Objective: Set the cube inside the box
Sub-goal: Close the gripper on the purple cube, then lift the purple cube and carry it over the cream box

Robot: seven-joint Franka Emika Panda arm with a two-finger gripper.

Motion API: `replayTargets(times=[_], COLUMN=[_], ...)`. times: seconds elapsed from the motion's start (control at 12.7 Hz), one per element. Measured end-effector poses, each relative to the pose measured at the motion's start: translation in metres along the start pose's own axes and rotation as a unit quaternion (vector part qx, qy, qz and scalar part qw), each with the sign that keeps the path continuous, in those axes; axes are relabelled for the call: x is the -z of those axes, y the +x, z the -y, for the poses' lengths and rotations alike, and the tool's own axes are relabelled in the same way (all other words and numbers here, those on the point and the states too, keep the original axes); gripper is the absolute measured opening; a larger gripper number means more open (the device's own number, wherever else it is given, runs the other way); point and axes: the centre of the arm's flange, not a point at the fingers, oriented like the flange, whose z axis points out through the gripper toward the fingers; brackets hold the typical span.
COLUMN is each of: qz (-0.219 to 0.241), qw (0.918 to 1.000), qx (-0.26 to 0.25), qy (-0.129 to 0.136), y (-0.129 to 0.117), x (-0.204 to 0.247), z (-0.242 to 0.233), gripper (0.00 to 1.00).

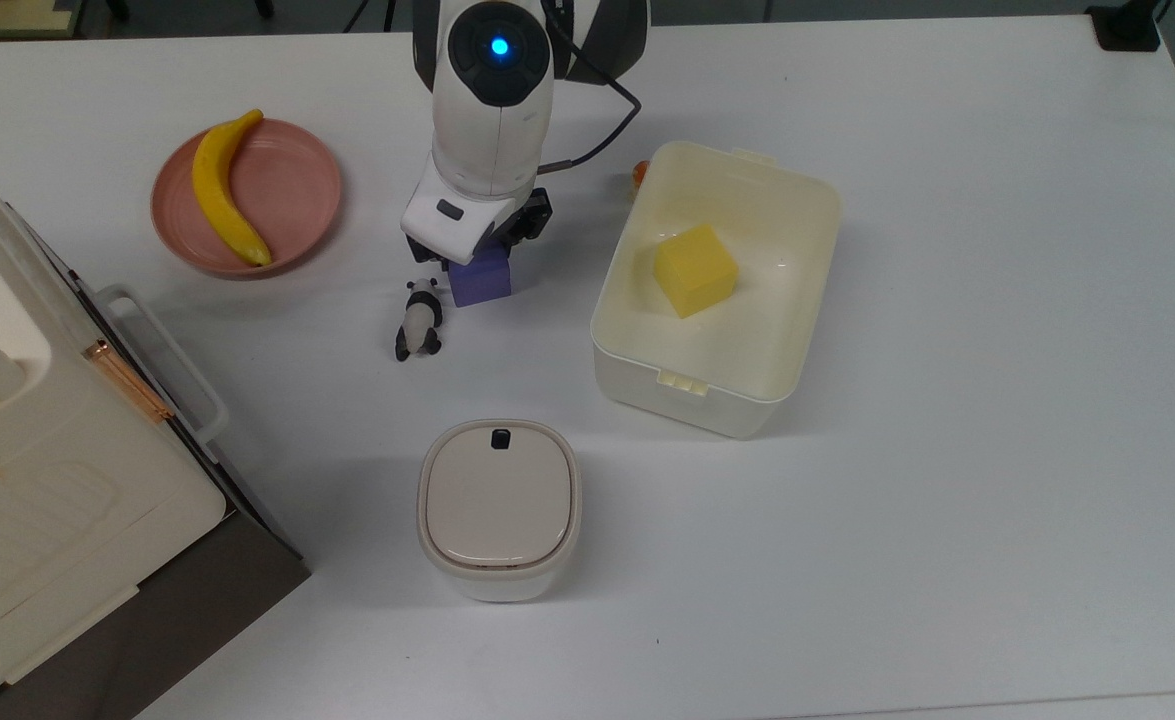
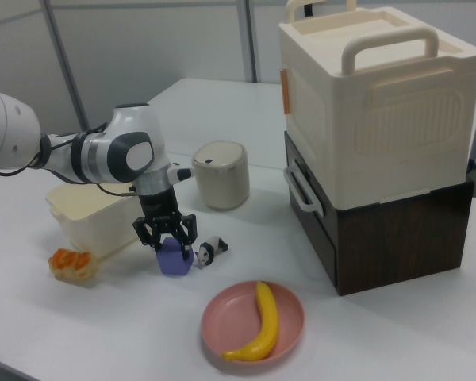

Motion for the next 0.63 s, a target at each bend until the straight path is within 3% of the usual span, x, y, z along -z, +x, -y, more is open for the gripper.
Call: replayTargets(times=[0.32, 0.39, 0.63], qz=[0.007, 0.006, -0.073], qw=[1.0, 0.9998, 0.9934], qx=[0.002, 0.005, -0.009], qy=[0.002, 0.018, 0.088], y=[-0.005, -0.01, -0.013], x=[0.034, 0.067, 0.18], z=[-0.007, -0.01, -0.01], gripper=[0.6, 0.6, 0.6])
